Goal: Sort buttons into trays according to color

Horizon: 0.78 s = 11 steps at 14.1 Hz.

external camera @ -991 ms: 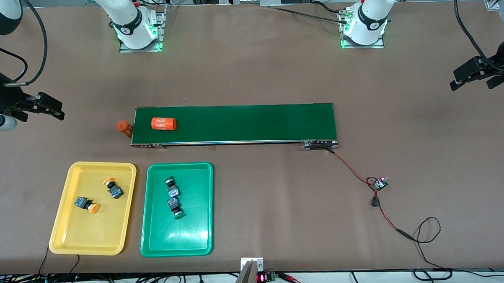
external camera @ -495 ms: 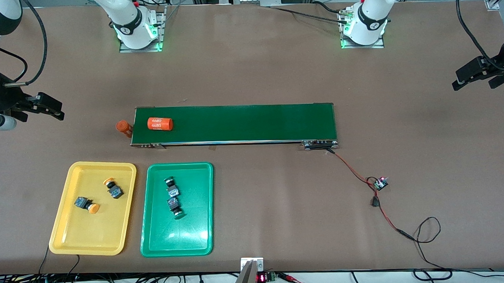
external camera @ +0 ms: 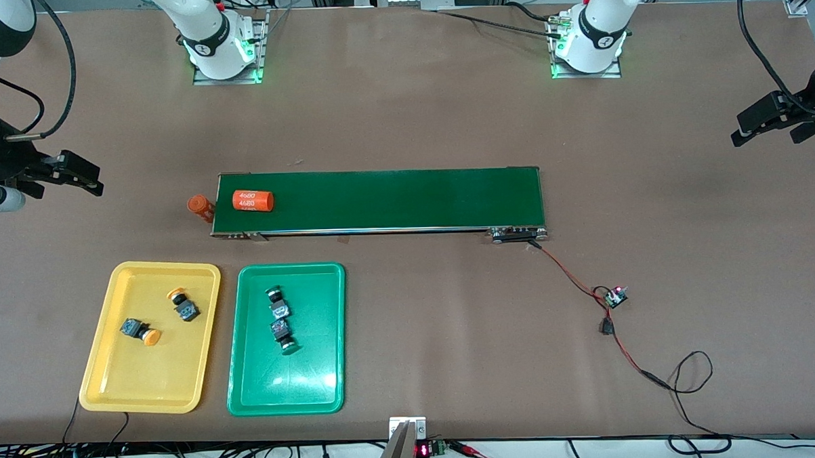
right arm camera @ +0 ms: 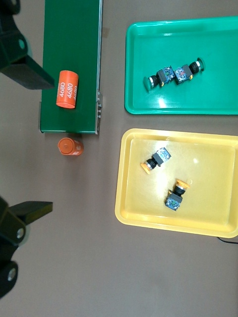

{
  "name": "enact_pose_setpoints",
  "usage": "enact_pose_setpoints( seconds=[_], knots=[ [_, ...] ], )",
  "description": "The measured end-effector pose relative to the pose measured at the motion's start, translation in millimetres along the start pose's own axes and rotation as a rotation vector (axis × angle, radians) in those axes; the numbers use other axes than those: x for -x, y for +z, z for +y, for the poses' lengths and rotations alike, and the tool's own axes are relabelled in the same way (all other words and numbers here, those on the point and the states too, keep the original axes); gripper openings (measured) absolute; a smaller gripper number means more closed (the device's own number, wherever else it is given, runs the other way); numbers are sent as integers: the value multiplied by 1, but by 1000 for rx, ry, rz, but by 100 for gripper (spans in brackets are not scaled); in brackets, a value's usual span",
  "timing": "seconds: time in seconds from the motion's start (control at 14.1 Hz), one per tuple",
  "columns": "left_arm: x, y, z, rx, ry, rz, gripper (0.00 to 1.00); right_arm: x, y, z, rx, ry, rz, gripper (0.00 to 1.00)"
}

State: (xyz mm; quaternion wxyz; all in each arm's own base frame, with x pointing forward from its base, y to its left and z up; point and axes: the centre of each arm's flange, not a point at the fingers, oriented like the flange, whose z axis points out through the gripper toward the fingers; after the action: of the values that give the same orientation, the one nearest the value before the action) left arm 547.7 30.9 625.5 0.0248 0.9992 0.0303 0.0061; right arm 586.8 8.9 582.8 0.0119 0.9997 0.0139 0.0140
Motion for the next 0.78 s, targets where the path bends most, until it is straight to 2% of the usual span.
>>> enact_pose_setpoints(
  seconds=[0.78],
  knots=[
    [0, 0, 0, 0, 0, 0, 100, -3, 8, 0, 0, 0, -14, 100]
  ],
)
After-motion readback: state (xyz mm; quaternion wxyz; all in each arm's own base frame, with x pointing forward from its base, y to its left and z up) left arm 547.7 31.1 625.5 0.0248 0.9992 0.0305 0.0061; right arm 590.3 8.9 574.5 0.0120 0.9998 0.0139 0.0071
